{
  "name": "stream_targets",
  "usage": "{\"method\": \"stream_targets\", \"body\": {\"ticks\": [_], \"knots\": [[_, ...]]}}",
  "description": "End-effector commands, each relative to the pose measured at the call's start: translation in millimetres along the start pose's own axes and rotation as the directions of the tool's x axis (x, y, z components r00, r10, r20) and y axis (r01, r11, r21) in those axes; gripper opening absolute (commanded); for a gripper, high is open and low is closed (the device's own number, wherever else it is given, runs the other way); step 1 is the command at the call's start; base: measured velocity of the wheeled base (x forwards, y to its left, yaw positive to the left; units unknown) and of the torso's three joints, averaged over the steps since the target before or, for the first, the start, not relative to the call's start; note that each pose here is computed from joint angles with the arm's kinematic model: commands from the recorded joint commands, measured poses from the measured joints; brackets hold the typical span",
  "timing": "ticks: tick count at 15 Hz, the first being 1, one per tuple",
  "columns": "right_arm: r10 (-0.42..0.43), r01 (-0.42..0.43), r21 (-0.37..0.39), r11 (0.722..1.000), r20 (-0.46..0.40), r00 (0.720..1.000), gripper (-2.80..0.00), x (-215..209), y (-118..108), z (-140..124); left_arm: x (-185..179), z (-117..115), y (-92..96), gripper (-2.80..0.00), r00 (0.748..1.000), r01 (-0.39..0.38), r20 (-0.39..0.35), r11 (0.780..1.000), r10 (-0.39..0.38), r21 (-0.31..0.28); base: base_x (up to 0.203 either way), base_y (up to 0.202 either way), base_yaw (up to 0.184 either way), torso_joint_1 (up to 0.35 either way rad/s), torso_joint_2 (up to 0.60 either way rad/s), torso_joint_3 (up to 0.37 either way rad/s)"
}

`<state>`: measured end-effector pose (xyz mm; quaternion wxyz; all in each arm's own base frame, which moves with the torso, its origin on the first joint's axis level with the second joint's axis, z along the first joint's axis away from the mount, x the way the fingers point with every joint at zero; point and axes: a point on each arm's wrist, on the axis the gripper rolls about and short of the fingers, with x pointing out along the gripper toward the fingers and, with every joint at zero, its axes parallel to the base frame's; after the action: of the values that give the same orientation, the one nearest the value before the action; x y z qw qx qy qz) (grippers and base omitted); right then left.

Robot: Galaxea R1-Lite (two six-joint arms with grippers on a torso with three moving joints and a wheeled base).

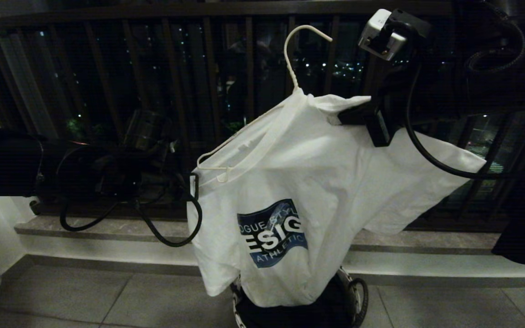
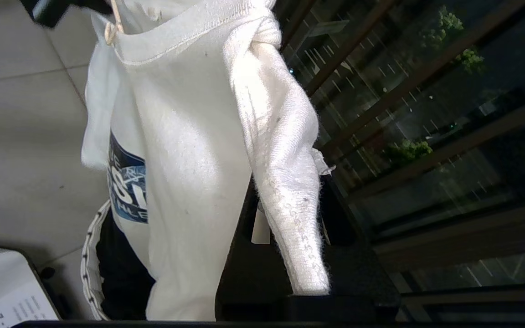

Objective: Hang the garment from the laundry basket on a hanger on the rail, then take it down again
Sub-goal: Hang the clothes on the clothes rack

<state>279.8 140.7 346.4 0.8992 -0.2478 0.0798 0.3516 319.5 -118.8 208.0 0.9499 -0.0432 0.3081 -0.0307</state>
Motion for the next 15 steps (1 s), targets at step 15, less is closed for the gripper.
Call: {"method": "stream_targets", "body": {"ticks": [15], "knots": [[0.029, -0.031, 0.027, 0.999, 0.062, 0.998, -2.8, -3.7, 8.7, 16.6, 2.6, -25.9, -23.0, -2.8, 0.996, 0.056, -0.075, 0.994, -0.049, 0.099, 0.0, 0.0, 0.0, 0.0, 0.0, 0.0]]}}
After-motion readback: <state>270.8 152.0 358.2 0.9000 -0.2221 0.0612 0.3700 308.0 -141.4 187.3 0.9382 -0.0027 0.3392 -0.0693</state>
